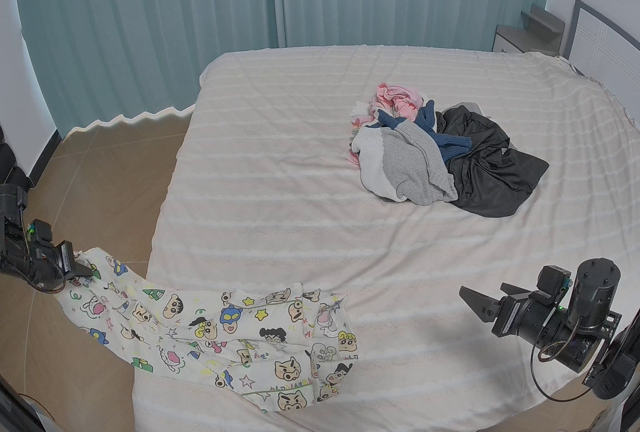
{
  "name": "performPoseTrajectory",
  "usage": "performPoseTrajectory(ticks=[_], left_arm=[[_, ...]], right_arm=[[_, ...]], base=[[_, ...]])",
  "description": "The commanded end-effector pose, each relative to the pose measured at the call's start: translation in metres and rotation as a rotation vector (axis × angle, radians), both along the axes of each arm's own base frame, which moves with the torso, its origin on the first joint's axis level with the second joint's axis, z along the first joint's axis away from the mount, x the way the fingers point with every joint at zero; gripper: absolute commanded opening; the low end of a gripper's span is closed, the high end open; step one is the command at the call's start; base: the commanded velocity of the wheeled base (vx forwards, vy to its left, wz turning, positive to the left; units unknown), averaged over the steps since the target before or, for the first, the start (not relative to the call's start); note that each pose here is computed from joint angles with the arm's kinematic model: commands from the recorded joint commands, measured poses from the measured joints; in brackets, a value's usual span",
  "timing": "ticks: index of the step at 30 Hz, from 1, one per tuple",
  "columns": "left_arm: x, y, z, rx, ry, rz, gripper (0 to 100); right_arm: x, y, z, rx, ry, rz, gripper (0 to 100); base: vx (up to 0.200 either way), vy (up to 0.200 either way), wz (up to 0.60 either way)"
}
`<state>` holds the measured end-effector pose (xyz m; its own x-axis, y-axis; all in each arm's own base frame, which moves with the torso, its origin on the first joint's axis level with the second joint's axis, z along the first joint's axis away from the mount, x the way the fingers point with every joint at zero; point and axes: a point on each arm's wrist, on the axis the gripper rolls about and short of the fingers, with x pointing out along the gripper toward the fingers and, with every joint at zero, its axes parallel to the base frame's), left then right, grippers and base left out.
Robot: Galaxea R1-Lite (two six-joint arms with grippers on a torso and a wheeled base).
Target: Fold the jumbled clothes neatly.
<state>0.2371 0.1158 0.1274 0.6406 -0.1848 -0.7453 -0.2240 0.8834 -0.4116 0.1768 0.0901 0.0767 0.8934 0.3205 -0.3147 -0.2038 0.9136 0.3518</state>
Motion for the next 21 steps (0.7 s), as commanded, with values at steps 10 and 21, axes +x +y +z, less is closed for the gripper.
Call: performPoseTrajectory(ticks=[10, 21], left_arm=[[-0.014, -0.141, 0.034, 0.01, -0.022, -0.174, 0], [-0.004, -0.217, 0.015, -0.063, -0.024, -0.193, 0]], right_arm=[[-0.002, -0.005, -0.002, -0.006, 0.016, -0.013, 100], [-0.002, -0.005, -0.003, -0.005, 0.018, -0.014, 100]], base=[[0.0, 0.0, 0.0], [0.0, 0.0, 0.0]])
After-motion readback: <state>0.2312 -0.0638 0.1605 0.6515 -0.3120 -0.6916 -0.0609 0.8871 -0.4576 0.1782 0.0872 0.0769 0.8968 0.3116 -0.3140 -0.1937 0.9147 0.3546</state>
